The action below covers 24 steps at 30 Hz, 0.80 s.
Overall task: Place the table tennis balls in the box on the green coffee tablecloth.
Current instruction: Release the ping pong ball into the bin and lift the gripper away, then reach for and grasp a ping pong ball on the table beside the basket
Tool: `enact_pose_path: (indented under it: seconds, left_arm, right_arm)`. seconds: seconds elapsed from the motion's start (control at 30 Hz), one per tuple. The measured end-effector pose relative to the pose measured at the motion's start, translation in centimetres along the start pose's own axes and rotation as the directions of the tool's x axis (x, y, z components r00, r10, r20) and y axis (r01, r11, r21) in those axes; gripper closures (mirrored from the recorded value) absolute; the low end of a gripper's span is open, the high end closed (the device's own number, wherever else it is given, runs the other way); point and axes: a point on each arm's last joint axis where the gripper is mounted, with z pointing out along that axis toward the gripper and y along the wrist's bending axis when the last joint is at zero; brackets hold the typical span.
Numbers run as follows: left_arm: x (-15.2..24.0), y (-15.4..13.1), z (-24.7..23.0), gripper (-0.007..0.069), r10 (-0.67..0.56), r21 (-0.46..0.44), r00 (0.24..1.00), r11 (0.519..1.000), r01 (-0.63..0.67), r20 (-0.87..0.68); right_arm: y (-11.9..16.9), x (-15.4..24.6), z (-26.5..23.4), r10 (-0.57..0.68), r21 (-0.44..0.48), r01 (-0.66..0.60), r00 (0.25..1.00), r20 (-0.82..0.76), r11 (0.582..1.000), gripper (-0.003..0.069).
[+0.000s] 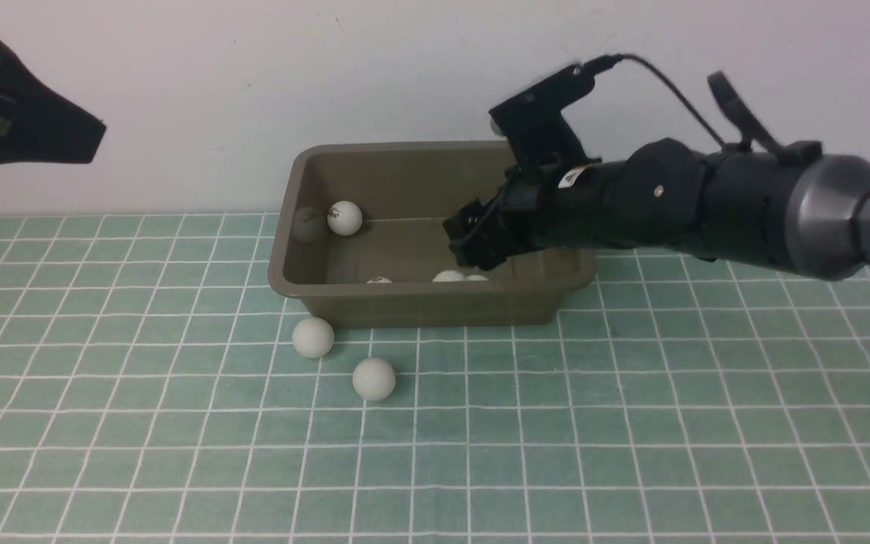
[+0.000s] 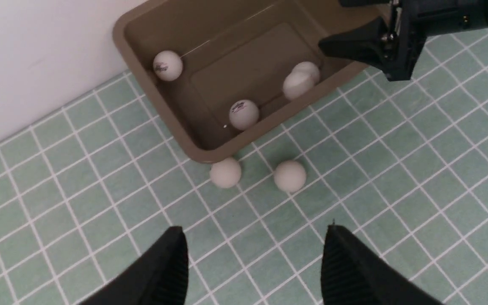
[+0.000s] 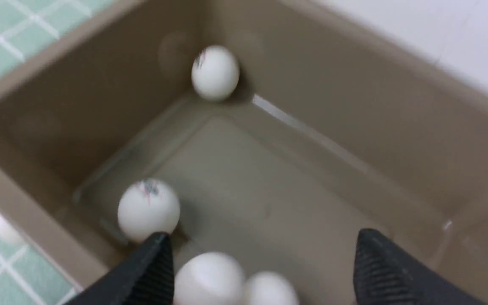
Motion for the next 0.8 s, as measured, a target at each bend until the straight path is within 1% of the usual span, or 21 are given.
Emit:
enact_pose_path:
  seconds: [0.07,0.17,0.3,0.43,0.6,0.63,0.67,0.73,0.8]
  left_arm:
    - [-0.1,-0.2,0.0,0.0242,0.012,0.019,1.000,1.000,-0.012,0.016]
    - [-0.3,-0.5,0.1,0.0242,0.033,0.059,0.999,0.998,-0.035,0.042]
    - [-0.2,-0.6,0.3,0.0242,0.049,0.073,0.998,0.996,-0.052,0.042]
    - [-0.1,-0.4,0.7,0.0242,0.054,0.079,0.998,0.995,-0.056,0.034]
    - [-0.1,0.0,1.4,0.0242,0.073,0.090,0.997,0.993,-0.075,0.020]
    - [-0.2,0.1,1.6,0.0242,0.073,0.093,0.997,0.993,-0.075,0.018]
    - [-0.2,0.1,1.6,0.0242,0.072,0.093,0.997,0.993,-0.074,0.017]
    - [-0.2,0.3,2.0,0.0242,0.070,0.099,0.997,0.993,-0.071,0.011]
    - [-0.2,0.4,2.3,0.0242,0.067,0.106,0.998,0.992,-0.067,0.005]
  right_arm:
    - [-0.7,-1.5,-1.8,-0.028,0.021,0.027,0.999,0.047,0.999,0.0142]
    - [-2.0,-4.2,-6.2,-0.054,0.047,0.049,0.992,0.116,0.998,0.0144]
    - [-2.6,-6.6,-12.4,-0.078,0.027,0.075,0.985,0.154,0.997,0.0144]
    - [-2.2,-7.4,-16.3,-0.100,0.003,0.101,0.982,0.158,0.995,0.0144]
    - [-1.5,-7.9,-21.5,-0.117,-0.012,0.119,0.983,0.143,0.993,0.0144]
    - [-1.4,-7.7,-23.1,-0.120,-0.009,0.122,0.986,0.116,0.993,0.0144]
    - [-1.4,-7.6,-23.1,-0.119,-0.009,0.121,0.987,0.108,0.993,0.0144]
    - [-1.3,-7.2,-24.4,-0.120,-0.003,0.120,0.991,0.066,0.993,0.0144]
    - [-1.3,-6.2,-26.3,-0.104,0.018,0.104,0.994,-0.037,0.994,0.0144]
